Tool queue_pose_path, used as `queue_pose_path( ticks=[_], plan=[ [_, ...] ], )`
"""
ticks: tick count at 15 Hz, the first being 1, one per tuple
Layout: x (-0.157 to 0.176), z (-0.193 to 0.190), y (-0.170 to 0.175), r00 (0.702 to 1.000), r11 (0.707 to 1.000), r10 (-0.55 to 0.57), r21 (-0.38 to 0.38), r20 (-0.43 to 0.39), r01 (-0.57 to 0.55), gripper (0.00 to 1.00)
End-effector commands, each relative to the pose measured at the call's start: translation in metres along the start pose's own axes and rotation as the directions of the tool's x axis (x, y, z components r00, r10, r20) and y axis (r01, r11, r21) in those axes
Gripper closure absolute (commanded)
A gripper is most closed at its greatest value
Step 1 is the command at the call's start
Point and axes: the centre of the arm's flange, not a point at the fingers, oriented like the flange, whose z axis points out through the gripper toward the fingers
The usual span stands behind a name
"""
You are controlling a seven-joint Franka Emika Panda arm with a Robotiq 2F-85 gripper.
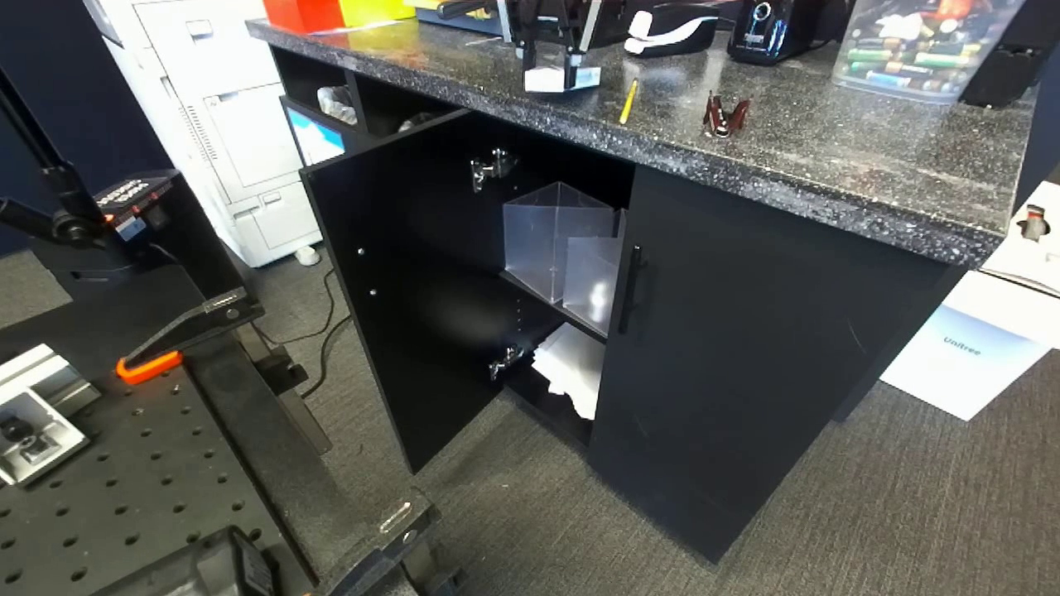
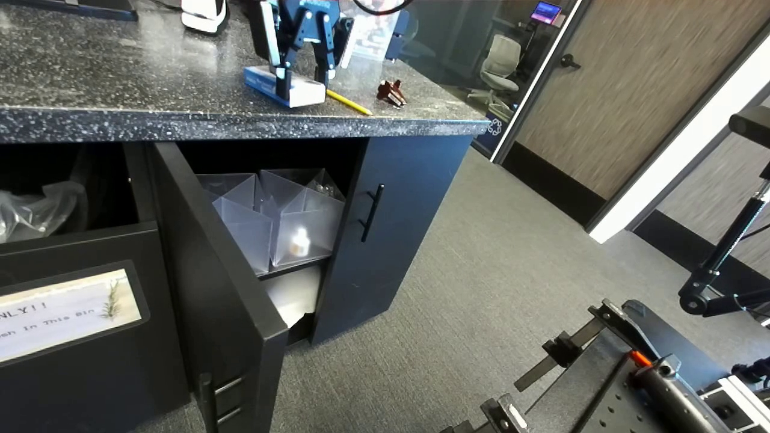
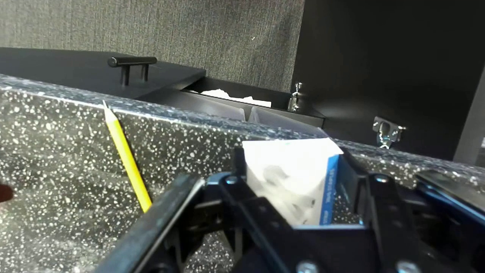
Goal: Pick the blue and white box and put it on the left side of the counter
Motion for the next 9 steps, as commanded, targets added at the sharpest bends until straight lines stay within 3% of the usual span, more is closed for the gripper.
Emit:
queue_pose_path(
  ticks=[1, 2, 3, 5, 7, 8, 9],
  plan=[
    [0.075, 0.007, 0.012, 1.0, 1.0, -0.012, -0.007, -0.02, 0.012, 0.67],
    [0.076, 0.01, 0.015, 1.0, 1.0, -0.004, -0.002, -0.024, 0.004, 0.38],
    [0.076, 0.011, 0.018, 1.0, 1.0, -0.001, 0.013, -0.025, 0.002, 0.16],
    [0.077, 0.009, 0.017, 1.0, 0.999, -0.016, 0.049, 0.013, 0.016, 0.03],
    [0.067, -0.014, 0.009, 0.994, 0.992, -0.049, 0.125, 0.099, 0.037, 0.0],
    [0.056, -0.025, 0.003, 0.989, 0.987, -0.074, 0.149, 0.131, 0.054, 0.0],
    [0.022, -0.053, -0.002, 0.98, 0.983, -0.099, 0.171, 0.175, 0.069, 0.0]
  ],
)
